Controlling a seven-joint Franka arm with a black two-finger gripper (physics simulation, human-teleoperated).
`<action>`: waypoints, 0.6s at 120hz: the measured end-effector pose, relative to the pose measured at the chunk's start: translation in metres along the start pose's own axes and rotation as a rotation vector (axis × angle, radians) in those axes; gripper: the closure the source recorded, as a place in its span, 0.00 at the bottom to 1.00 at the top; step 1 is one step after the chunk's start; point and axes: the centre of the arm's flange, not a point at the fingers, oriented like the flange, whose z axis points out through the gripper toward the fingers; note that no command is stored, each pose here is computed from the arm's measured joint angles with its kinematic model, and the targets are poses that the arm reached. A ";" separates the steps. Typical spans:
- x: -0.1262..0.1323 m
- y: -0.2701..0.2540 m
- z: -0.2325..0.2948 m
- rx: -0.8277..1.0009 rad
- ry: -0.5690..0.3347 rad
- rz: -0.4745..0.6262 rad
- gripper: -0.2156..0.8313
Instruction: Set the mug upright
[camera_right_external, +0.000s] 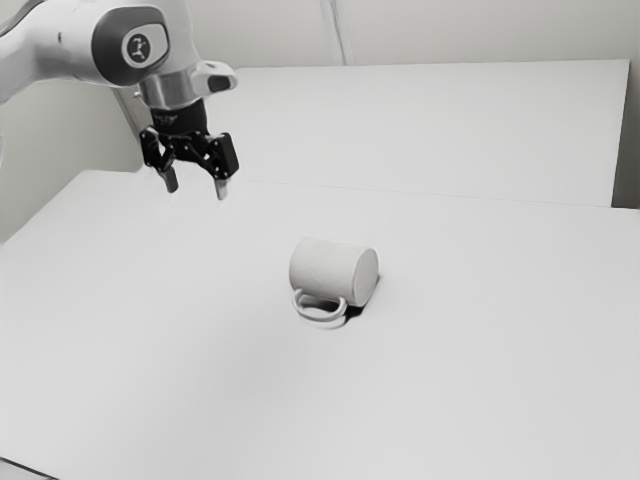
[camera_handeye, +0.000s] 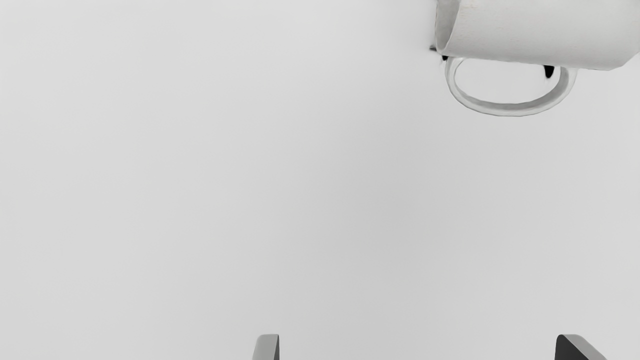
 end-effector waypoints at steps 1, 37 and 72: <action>0.001 -0.001 0.000 -0.001 0.005 -0.003 0.21; 0.008 -0.031 -0.012 -0.026 0.095 -0.085 0.21; 0.029 0.002 0.034 -0.191 0.069 -0.030 0.21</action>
